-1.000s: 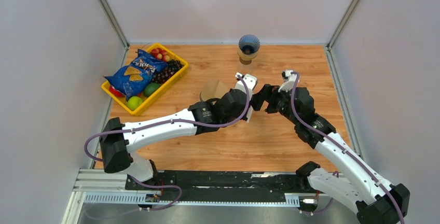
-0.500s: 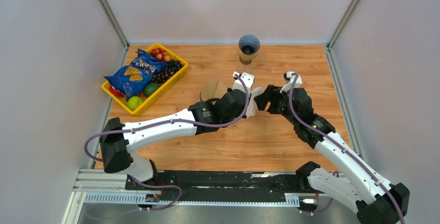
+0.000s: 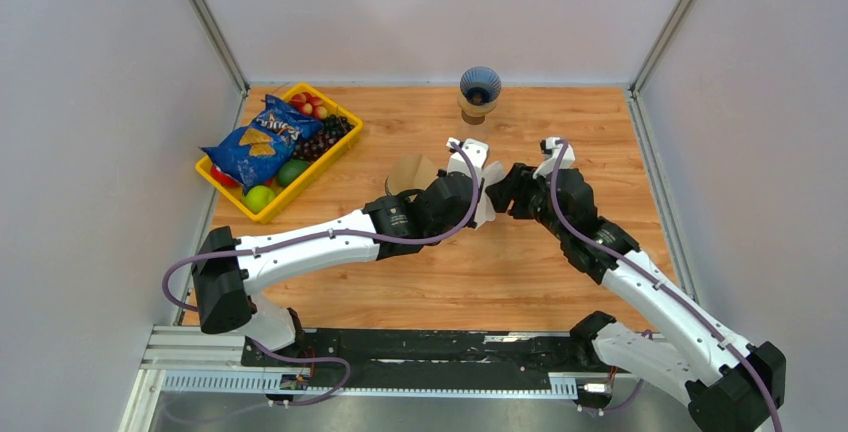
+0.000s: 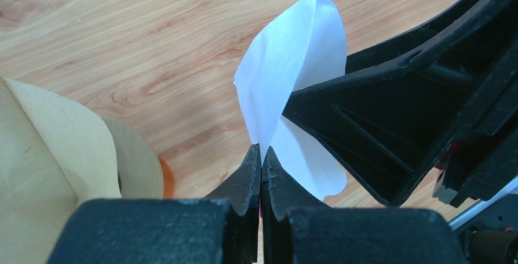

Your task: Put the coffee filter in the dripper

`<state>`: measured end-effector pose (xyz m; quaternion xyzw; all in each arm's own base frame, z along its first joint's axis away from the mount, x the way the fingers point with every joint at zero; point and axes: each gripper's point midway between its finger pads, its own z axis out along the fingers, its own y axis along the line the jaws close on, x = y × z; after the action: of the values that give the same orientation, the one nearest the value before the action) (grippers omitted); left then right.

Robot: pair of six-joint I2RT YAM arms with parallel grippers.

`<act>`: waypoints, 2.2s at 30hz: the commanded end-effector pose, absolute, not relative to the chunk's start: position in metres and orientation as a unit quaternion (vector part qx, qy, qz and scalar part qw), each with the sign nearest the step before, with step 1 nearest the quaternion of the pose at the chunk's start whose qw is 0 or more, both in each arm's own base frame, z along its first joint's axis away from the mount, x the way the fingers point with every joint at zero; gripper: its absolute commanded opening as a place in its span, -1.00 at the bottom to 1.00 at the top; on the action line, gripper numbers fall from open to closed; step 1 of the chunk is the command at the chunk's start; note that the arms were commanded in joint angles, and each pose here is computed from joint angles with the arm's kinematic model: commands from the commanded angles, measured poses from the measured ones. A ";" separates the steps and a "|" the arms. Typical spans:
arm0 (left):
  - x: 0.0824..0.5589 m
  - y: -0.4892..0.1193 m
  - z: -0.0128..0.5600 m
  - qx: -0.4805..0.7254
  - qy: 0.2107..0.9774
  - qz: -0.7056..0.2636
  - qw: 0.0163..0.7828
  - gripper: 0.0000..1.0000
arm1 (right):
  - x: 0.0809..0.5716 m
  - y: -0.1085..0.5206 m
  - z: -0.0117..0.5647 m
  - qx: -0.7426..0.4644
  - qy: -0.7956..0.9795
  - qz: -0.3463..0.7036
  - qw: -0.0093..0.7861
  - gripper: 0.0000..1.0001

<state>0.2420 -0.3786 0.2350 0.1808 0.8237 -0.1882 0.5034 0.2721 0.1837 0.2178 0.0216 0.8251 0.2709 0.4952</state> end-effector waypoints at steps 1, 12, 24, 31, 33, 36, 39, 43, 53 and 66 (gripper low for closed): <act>0.242 -0.391 0.261 0.153 0.809 -0.231 0.518 -1.00 | 0.279 0.194 0.242 0.033 0.802 0.296 0.518 0.11; 0.242 -0.396 0.261 0.149 0.810 -0.239 0.515 -1.00 | 0.279 0.207 0.246 0.024 0.797 0.306 0.520 -0.12; 0.251 -0.388 0.255 0.128 0.815 -0.209 0.525 -1.00 | 0.272 0.211 0.250 0.011 0.790 0.321 0.523 -0.77; 0.260 -0.367 0.257 0.099 0.817 -0.164 0.544 -1.00 | 0.275 0.200 0.237 0.005 0.804 0.281 0.525 -0.94; 0.262 -0.360 0.258 0.091 0.817 -0.149 0.550 -1.00 | 0.274 0.193 0.232 0.007 0.809 0.265 0.525 -0.97; 0.265 -0.350 0.260 0.078 0.816 -0.130 0.558 -1.00 | 0.273 0.185 0.229 0.010 0.813 0.247 0.527 -0.98; 0.266 -0.346 0.261 0.072 0.814 -0.122 0.563 -1.00 | 0.270 0.178 0.228 0.012 0.816 0.235 0.527 -0.99; 0.268 -0.342 0.262 0.064 0.813 -0.116 0.567 -1.00 | 0.268 0.168 0.222 0.021 0.822 0.213 0.527 -1.00; 0.270 -0.331 0.264 0.055 0.812 -0.096 0.574 -1.00 | 0.269 0.149 0.213 0.039 0.834 0.163 0.526 -1.00; 0.270 -0.319 0.259 0.014 0.817 -0.083 0.571 -1.00 | 0.265 0.135 0.223 0.093 0.815 0.171 0.546 -1.00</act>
<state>0.2597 -0.3550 0.2353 0.0594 0.8279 -0.1346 0.5413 0.2632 0.1698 0.2258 0.0389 0.8180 0.2302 0.5257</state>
